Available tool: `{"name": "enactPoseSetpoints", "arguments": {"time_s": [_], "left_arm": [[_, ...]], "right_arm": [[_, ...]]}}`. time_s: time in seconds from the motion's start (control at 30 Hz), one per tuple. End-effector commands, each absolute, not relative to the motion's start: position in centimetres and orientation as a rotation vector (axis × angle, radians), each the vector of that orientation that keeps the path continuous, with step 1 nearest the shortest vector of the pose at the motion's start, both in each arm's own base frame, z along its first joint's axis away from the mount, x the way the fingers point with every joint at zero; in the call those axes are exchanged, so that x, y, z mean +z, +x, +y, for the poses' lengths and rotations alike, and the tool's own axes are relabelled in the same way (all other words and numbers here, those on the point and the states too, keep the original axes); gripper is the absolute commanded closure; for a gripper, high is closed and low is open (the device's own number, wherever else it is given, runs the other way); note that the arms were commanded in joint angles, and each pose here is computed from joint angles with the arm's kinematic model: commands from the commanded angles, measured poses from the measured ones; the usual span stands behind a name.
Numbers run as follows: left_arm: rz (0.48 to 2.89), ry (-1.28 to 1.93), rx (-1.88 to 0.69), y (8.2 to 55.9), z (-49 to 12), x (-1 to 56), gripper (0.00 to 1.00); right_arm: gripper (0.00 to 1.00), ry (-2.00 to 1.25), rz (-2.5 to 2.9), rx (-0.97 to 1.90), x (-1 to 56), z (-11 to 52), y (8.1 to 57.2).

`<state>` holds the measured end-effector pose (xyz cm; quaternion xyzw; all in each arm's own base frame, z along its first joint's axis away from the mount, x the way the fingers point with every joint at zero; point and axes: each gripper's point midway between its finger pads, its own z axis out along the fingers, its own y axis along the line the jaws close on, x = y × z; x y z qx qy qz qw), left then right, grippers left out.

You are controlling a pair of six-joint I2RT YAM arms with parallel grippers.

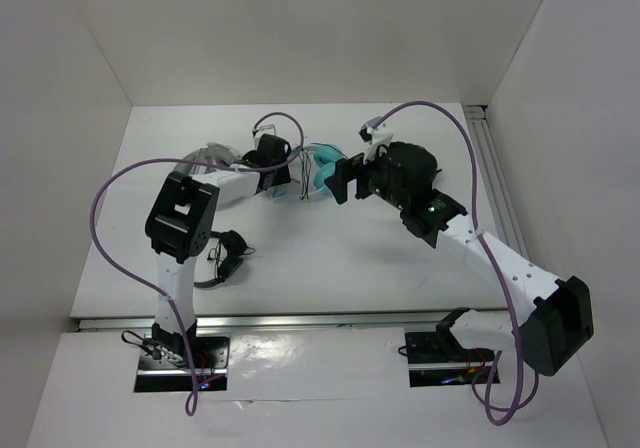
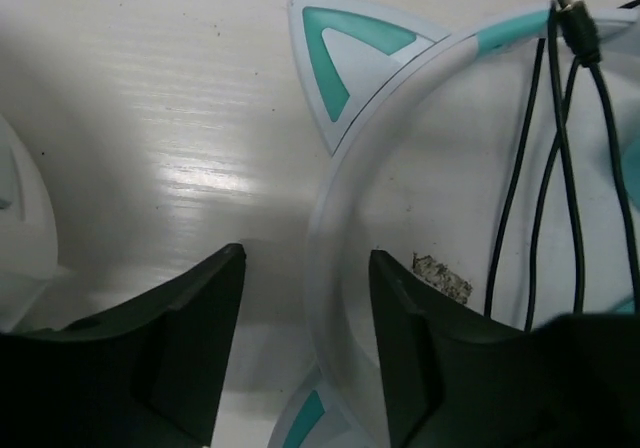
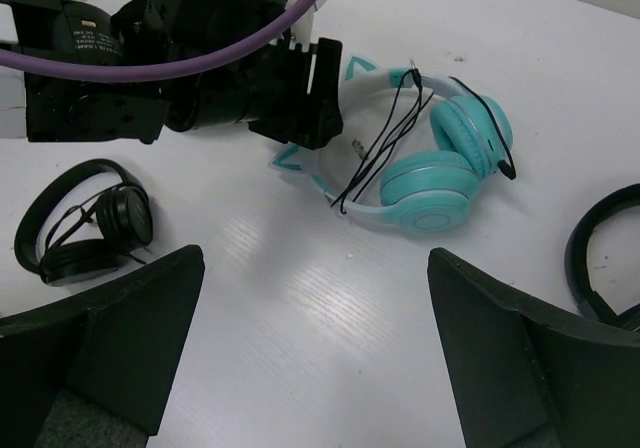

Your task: Wrap the headphones

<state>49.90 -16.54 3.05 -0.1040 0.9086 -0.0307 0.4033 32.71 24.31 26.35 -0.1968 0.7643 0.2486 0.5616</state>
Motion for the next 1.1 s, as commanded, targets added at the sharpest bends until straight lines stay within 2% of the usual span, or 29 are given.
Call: {"name": "enactPoseSetpoints", "arguments": {"time_s": [0.0, 0.1, 0.17, 0.2, 0.3, 0.33, 0.43, 0.47, 0.53, 0.57, 0.7, 0.73, 0.9, 1.07], "left_arm": [[2.173, -0.278, -0.192, 51.3, -17.6, 7.5, 0.32], [2.109, -0.276, -0.241, 51.4, -17.9, 10.8, 0.27], [2.060, -0.260, -0.273, 51.3, -18.0, 12.9, 0.05], [2.019, -0.241, -0.293, 50.8, -18.4, 15.4, 0.00], [1.964, -0.198, -0.322, 49.9, -18.8, 19.6, 0.00], [1.914, -0.176, -0.344, 49.2, -19.7, 23.0, 0.00], [1.934, -0.176, -0.258, 46.5, -19.6, 26.5, 0.00], [1.910, -0.185, -0.251, 45.1, -19.1, 28.8, 0.00], [1.952, -0.202, -0.184, 42.3, -17.6, 29.7, 0.00], [1.903, -0.235, -0.201, 40.3, -16.1, 32.4, 0.00], [1.856, -0.279, -0.202, 34.6, -12.5, 34.9, 0.00], [1.787, -0.310, -0.242, 32.1, -10.8, 37.5, 0.00], [1.739, -0.333, -0.281, 24.6, -6.4, 39.1, 0.00], [1.649, -0.315, -0.366, 18.8, -3.7, 40.2, 0.00]], "right_arm": [[0.00, -0.491, 1.717, 0.618, 28.8, 25.4, 32.0], [0.00, -0.474, 1.732, 0.589, 28.7, 25.0, 31.9], [0.00, -0.442, 1.693, 0.588, 30.8, 24.6, 31.6], [0.00, -0.425, 1.721, 0.572, 30.2, 24.3, 31.6], [0.00, -0.356, 1.730, 0.544, 32.1, 23.2, 31.7], [0.00, -0.319, 1.739, 0.513, 32.5, 22.7, 31.9], [0.00, -0.247, 1.781, 0.433, 33.9, 21.0, 31.7], [0.00, -0.215, 1.766, 0.423, 35.4, 20.2, 31.4], [0.00, -0.208, 1.800, 0.381, 35.6, 19.0, 30.4], [0.00, -0.197, 1.769, 0.396, 37.5, 18.3, 29.4], [0.00, -0.170, 1.716, 0.429, 41.2, 15.5, 25.9], [0.00, -0.177, 1.718, 0.435, 41.5, 15.0, 24.9], [0.00, -0.164, 1.650, 0.490, 44.6, 11.6, 20.1], [0.00, -0.125, 1.658, 0.490, 43.8, 9.2, 17.5]]}}
